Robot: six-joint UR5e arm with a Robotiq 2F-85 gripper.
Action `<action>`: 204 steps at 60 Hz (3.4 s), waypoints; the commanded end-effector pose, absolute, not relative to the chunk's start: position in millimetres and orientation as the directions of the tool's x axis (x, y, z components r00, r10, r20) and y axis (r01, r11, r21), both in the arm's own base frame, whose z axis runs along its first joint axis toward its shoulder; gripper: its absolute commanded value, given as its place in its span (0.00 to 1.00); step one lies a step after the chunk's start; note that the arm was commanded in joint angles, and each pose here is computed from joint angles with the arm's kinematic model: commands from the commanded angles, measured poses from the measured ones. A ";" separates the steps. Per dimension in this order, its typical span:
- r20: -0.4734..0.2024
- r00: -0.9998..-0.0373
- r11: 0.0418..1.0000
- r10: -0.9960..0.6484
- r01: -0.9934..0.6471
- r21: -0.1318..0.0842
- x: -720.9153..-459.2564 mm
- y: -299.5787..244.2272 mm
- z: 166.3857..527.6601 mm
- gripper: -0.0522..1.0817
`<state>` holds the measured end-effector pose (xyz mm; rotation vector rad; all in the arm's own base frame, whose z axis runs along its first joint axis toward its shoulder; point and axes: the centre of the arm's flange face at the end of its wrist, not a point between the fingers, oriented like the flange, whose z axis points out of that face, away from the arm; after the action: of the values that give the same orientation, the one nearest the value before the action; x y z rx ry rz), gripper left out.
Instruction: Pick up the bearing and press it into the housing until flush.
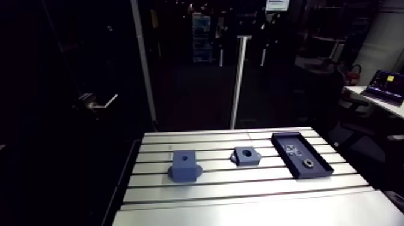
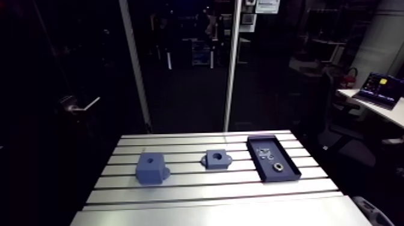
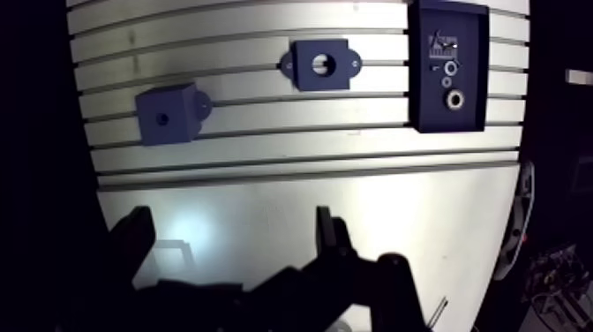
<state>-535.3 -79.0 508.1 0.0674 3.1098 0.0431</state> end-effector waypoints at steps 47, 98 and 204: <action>0.020 -0.999 0.997 -0.037 -0.036 0.062 -518.3 -114.3 515.9 0.06; -0.107 -0.993 0.998 -0.047 -0.052 0.046 -527.2 125.0 417.4 0.06; -0.071 -0.997 0.998 -0.015 -0.020 0.060 -541.8 203.8 268.6 0.06</action>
<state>-543.2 198.3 281.0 -0.0383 3.0664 0.0917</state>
